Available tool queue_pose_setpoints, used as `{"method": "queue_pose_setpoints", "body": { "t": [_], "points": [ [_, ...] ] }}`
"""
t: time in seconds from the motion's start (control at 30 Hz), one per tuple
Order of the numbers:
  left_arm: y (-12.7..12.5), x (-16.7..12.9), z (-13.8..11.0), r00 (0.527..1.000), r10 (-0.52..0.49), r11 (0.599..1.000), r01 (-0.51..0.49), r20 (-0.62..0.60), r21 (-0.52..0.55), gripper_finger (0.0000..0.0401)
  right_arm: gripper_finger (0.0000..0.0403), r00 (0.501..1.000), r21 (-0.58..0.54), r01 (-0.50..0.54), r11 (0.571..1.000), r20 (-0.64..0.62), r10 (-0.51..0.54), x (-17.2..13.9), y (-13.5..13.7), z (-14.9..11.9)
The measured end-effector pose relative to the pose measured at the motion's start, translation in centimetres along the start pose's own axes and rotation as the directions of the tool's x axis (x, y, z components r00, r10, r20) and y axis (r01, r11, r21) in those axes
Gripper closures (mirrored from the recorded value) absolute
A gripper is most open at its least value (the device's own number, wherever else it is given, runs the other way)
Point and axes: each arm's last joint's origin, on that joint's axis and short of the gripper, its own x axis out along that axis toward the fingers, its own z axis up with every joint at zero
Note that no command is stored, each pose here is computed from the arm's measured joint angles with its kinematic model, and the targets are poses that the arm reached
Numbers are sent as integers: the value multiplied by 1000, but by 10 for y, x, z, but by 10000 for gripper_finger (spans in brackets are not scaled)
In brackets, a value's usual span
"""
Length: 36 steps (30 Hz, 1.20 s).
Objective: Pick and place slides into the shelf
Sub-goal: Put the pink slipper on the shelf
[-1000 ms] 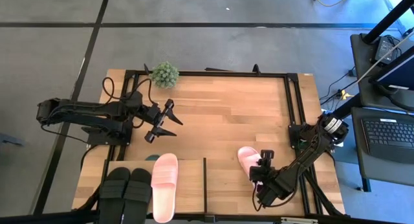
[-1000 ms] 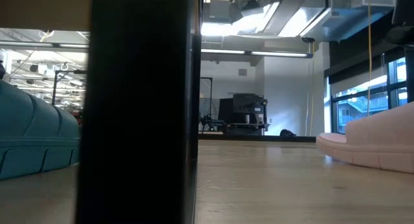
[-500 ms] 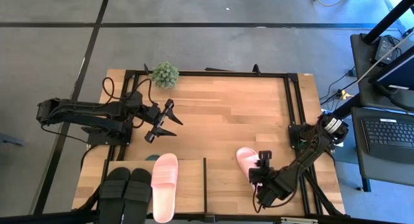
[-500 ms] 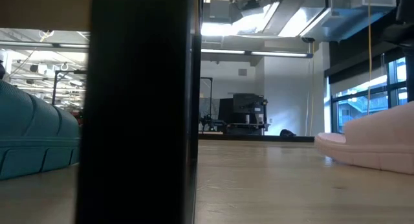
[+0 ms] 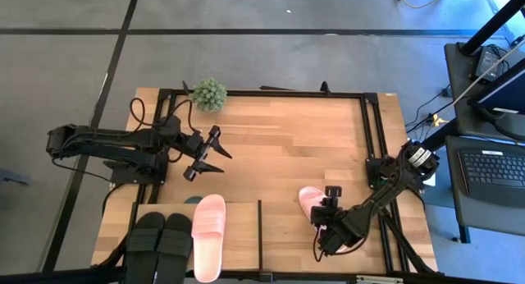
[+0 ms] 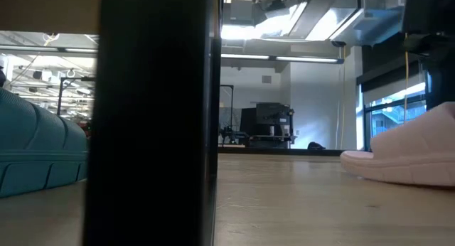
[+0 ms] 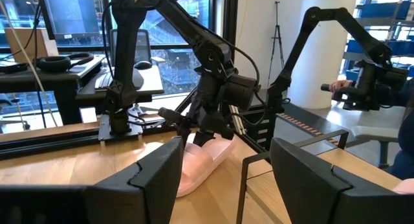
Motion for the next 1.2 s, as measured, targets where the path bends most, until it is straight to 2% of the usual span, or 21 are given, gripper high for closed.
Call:
{"method": "queue_pose_setpoints", "body": {
  "t": [0.1, 0.3, 0.43, 0.5, 0.53, 0.63, 0.73, 0.8, 0.87, 1.0, 1.1, 1.2],
  "points": [
    [0, 0, 0, 1000, 0, 1000, 0, 0, 0, 177, 304, 1000, 7, 5, 1000, -4, -5, 2, -2, 2],
    [0, 0, 0, 1000, 0, 1000, 0, 0, -1, 177, 386, 1000, 6, 12, 1000, -3, -12, 2, -3, 3],
    [0, 0, 0, 1000, 0, 1000, 0, 1, -7, 177, 388, 999, 7, 48, 999, 14, -48, 2, -5, 2],
    [0, 0, 2, 1000, 19, 997, -18, 15, -78, 177, 391, 996, 0, 87, 996, 0, -87, 1, -9, 1],
    [1, 0, 3, 998, 54, 988, -48, 30, -149, 177, 391, 994, -14, 111, 994, -20, -111, -1, -12, -1],
    [8, -1, 10, 984, 173, 929, -151, 36, -338, 177, 391, 972, -79, 220, 972, -73, -226, -7, -23, -5],
    [14, -3, 21, 984, 177, 892, -145, 34, -429, 177, 391, 935, -152, 338, 929, -58, -350, -19, -35, -3],
    [19, -4, 28, 982, 185, 841, -143, 30, -522, 177, 391, 907, -210, 403, 891, -39, -419, -28, -43, 1],
    [24, -4, 33, 978, 208, 787, -154, 22, -597, 177, 391, 895, -253, 437, 863, 25, -445, -33, -48, 11],
    [38, -1, 41, 968, 252, 672, -174, 1, -720, 177, 391, 868, -401, 491, 774, 146, -475, -45, -58, 39],
    [49, 6, 33, 959, 266, 577, -236, -93, -782, 177, 391, 835, -417, 547, 726, 208, -509, -55, -71, 61],
    [59, 13, 24, 950, 270, 529, -281, -155, -801, 177, 391, 814, -410, 579, 705, 252, -523, -69, -84, 82]
  ]
}}
